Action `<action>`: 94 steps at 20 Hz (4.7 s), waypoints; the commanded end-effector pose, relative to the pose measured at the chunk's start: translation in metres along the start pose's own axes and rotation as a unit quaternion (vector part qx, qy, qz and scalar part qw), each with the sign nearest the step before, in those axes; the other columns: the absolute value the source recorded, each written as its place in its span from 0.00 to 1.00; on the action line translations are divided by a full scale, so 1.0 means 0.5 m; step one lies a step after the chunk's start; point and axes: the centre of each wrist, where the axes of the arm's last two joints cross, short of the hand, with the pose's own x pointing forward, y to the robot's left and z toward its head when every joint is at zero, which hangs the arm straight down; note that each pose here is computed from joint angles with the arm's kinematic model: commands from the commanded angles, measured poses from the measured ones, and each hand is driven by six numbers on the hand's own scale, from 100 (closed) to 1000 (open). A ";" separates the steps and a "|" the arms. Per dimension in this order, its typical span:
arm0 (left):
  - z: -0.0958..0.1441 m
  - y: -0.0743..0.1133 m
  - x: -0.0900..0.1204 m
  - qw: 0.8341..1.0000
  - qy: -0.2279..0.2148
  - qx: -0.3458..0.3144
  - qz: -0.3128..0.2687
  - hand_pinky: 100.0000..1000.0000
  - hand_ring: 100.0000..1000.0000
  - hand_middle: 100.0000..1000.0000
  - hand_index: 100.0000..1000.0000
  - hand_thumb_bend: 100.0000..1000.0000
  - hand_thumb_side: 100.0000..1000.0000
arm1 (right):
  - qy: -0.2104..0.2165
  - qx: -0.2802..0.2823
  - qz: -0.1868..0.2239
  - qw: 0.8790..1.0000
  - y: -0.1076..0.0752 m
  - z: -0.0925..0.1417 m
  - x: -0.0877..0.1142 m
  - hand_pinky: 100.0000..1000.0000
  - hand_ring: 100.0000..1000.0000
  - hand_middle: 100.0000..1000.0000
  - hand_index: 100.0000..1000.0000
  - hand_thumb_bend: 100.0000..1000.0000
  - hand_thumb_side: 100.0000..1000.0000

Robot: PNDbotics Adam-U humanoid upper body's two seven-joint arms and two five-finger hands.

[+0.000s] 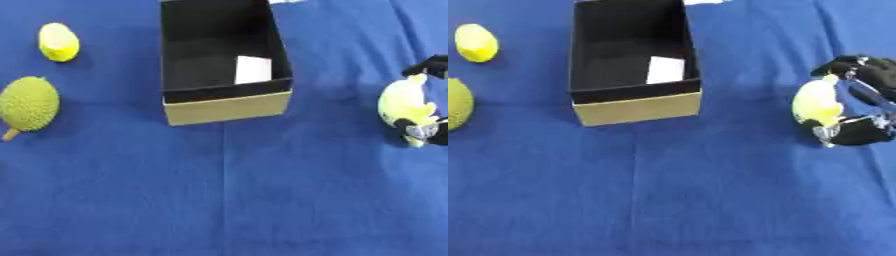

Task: Pick up objects on the table and place them in the box.

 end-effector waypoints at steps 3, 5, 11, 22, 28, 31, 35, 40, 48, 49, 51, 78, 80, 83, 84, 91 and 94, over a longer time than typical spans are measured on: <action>-0.011 0.007 0.009 1.000 -0.013 -0.003 -0.004 0.77 0.48 0.49 0.79 0.00 0.56 | 0.021 -0.005 0.045 0.999 -0.017 0.000 -0.008 0.90 0.90 0.80 0.87 0.38 0.35; -0.011 0.007 0.010 1.000 -0.013 -0.004 -0.004 0.77 0.48 0.49 0.79 0.00 0.56 | 0.033 0.004 0.057 0.998 -0.013 -0.002 -0.014 0.90 0.91 0.81 0.87 0.38 0.38; -0.012 0.006 0.010 1.000 -0.013 -0.004 -0.002 0.77 0.48 0.49 0.79 0.00 0.56 | 0.062 0.041 0.085 0.994 -0.001 -0.010 -0.032 0.91 0.91 0.84 0.88 0.38 0.43; -0.013 0.004 0.010 1.000 -0.014 -0.004 0.000 0.77 0.49 0.49 0.79 0.00 0.55 | 0.068 0.062 0.104 0.990 0.012 -0.009 -0.032 0.91 0.91 0.85 0.89 0.38 0.51; -0.014 0.003 0.011 1.000 -0.015 -0.003 0.002 0.77 0.49 0.49 0.79 0.00 0.56 | 0.074 0.058 0.105 0.990 0.016 -0.015 -0.035 0.91 0.91 0.84 0.89 0.38 0.52; -0.014 0.002 0.011 1.000 -0.015 -0.004 0.003 0.77 0.49 0.49 0.79 0.00 0.56 | 0.076 0.055 0.107 0.990 0.019 -0.018 -0.036 0.90 0.90 0.83 0.89 0.38 0.55; -0.013 0.001 0.011 1.000 -0.015 -0.004 0.004 0.77 0.49 0.49 0.79 0.00 0.55 | 0.076 0.040 0.104 0.991 0.018 -0.020 -0.034 0.87 0.85 0.78 0.84 0.38 0.51; -0.014 0.000 0.011 1.000 -0.015 -0.005 0.005 0.77 0.49 0.49 0.79 0.00 0.55 | 0.080 -0.009 0.100 0.992 0.015 -0.019 -0.029 0.84 0.79 0.71 0.77 0.38 0.45; -0.014 0.000 0.011 1.000 -0.015 -0.006 0.006 0.77 0.49 0.49 0.79 0.00 0.55 | 0.079 -0.096 0.086 0.988 0.017 -0.017 -0.021 0.78 0.69 0.55 0.65 0.39 0.30; -0.014 0.000 0.011 1.000 -0.015 -0.006 0.006 0.77 0.49 0.49 0.79 0.00 0.55 | 0.077 -0.101 0.083 0.988 0.018 -0.016 -0.020 0.78 0.69 0.56 0.66 0.39 0.29; -0.014 0.000 0.011 1.000 -0.016 -0.006 0.006 0.77 0.49 0.49 0.79 0.00 0.55 | 0.072 -0.107 0.077 0.989 0.019 -0.016 -0.019 0.77 0.68 0.56 0.65 0.39 0.28; -0.020 0.005 0.012 1.000 -0.022 -0.008 0.002 0.77 0.48 0.49 0.78 0.00 0.54 | -0.010 -0.199 0.066 0.978 -0.021 -0.006 0.016 0.75 0.69 0.53 0.49 0.37 0.14; -0.021 0.006 0.012 1.000 -0.024 -0.009 0.000 0.77 0.48 0.49 0.78 0.00 0.54 | -0.031 -0.210 0.068 0.975 -0.034 -0.010 0.018 0.75 0.70 0.53 0.49 0.37 0.14; -0.023 0.007 0.013 1.000 -0.026 -0.011 -0.001 0.77 0.48 0.49 0.78 0.00 0.54 | -0.061 -0.223 0.072 0.970 -0.056 -0.015 0.022 0.75 0.70 0.53 0.49 0.37 0.13; -0.024 0.007 0.013 1.000 -0.026 -0.012 -0.001 0.77 0.48 0.49 0.78 0.00 0.54 | -0.072 -0.227 0.071 0.969 -0.066 -0.017 0.024 0.75 0.70 0.53 0.49 0.37 0.12; -0.032 0.008 0.015 0.999 -0.032 -0.022 -0.001 0.77 0.48 0.49 0.78 0.00 0.54 | -0.148 -0.229 0.054 0.961 -0.138 -0.035 0.054 0.75 0.70 0.54 0.50 0.33 0.09; -0.037 0.008 0.017 0.999 -0.037 -0.028 0.000 0.77 0.48 0.49 0.78 0.00 0.55 | -0.173 -0.231 0.042 0.957 -0.171 -0.043 0.074 0.75 0.70 0.54 0.50 0.25 0.12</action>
